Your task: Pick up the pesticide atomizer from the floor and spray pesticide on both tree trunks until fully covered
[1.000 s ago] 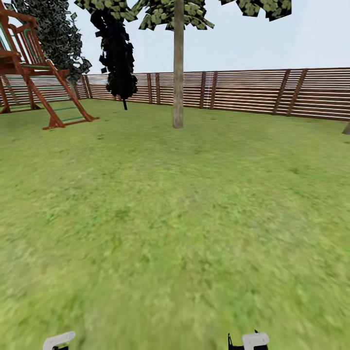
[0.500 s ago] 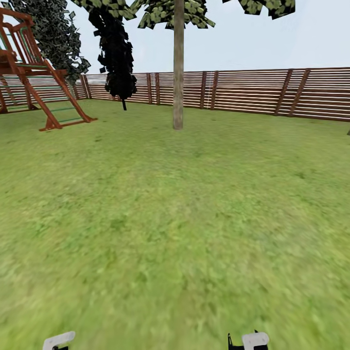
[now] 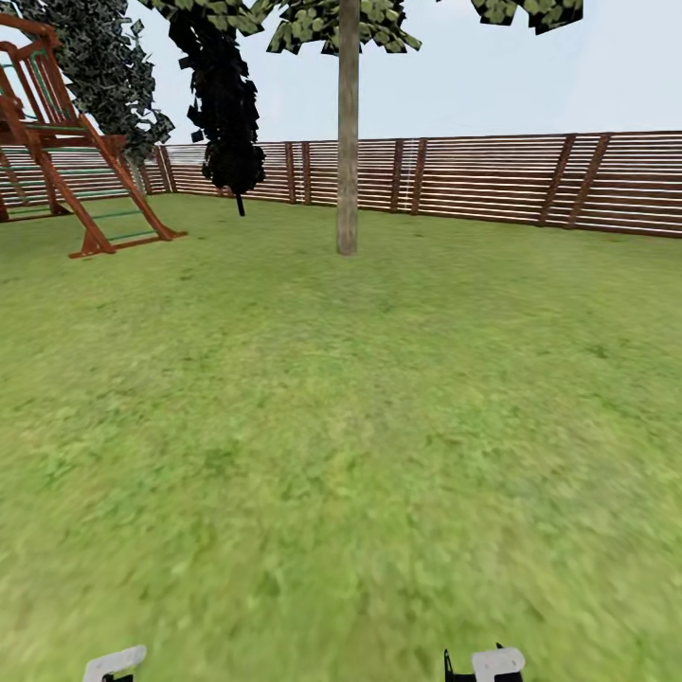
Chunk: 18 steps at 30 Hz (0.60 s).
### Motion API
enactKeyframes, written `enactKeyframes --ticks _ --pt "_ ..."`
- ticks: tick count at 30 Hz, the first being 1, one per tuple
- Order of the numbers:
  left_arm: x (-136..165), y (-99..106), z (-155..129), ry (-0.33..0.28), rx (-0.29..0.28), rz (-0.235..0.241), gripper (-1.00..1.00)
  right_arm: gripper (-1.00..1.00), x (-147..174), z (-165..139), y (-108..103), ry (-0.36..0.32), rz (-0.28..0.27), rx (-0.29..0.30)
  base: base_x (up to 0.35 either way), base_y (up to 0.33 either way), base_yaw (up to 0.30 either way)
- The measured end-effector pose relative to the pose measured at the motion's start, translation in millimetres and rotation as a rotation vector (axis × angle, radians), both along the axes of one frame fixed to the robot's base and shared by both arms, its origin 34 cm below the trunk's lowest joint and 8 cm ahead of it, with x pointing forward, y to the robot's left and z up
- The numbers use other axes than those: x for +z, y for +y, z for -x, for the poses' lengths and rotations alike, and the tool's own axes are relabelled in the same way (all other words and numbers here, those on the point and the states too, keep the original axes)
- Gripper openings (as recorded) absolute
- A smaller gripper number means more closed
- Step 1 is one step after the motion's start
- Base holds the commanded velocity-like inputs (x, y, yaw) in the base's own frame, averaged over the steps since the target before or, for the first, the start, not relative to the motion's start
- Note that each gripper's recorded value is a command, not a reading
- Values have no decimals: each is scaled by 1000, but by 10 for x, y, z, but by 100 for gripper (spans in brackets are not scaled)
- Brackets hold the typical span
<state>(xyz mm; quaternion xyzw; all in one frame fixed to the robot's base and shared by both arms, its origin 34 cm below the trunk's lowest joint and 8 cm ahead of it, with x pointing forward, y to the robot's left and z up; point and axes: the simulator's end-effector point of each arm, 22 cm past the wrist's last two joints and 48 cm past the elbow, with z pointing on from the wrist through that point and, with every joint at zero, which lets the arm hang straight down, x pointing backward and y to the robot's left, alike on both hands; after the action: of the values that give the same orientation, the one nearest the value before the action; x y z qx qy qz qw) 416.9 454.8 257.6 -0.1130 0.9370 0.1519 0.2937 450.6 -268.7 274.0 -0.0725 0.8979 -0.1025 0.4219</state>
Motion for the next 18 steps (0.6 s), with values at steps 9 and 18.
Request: enactKeyframes --ticks 9,18 --pt "0 6 2 1 1 0 -100 100 -2 3 1 1 0 0 340 0 0" --pt "0 6 2 1 1 0 -100 100 0 0 0 0 0 0 340 0 0"
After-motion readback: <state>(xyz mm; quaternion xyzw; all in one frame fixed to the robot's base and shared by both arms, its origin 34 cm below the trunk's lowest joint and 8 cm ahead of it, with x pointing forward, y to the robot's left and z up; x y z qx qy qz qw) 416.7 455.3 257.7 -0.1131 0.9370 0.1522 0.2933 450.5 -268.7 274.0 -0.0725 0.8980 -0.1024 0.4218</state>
